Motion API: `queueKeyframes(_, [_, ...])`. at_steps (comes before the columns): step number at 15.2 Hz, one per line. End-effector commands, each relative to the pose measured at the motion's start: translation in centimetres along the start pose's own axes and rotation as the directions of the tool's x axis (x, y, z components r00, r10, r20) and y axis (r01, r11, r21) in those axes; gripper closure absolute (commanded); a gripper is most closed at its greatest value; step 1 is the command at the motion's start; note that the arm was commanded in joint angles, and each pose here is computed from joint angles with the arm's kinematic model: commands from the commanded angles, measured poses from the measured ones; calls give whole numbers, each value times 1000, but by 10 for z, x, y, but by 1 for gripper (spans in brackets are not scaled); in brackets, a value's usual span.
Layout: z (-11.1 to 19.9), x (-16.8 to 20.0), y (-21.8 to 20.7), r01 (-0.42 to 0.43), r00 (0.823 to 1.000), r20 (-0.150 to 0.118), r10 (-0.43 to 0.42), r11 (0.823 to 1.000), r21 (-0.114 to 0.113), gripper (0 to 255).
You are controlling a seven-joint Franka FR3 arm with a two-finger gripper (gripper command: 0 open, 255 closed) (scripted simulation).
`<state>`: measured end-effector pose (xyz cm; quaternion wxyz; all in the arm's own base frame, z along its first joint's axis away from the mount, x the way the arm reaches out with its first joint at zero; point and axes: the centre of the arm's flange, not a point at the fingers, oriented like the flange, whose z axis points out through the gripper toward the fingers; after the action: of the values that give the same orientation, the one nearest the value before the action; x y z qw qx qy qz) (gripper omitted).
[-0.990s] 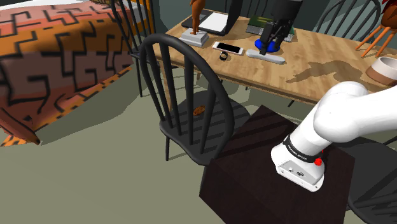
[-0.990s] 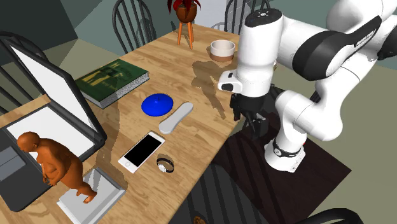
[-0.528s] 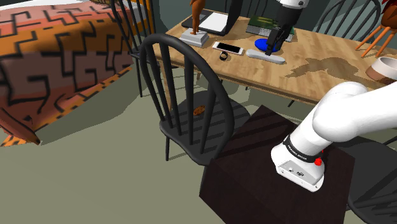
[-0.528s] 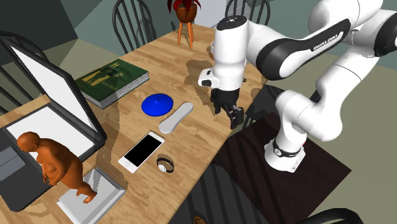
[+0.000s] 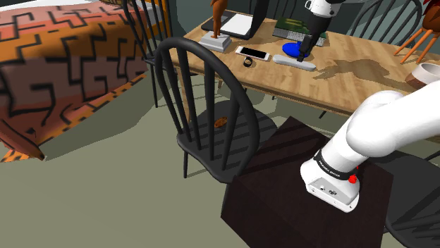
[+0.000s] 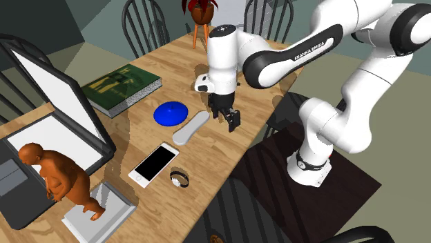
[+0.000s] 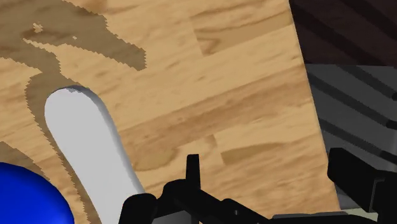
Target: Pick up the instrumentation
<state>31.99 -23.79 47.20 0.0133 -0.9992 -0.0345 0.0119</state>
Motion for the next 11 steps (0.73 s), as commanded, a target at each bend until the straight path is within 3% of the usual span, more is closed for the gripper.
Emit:
queueKeyframes(1, [7, 7, 25, 30, 1000, -3, -30, 1000, -7, 0])
queueKeyframes(11, [44, 42, 140, 161, 987, -19, -162, 986, -33, 0])
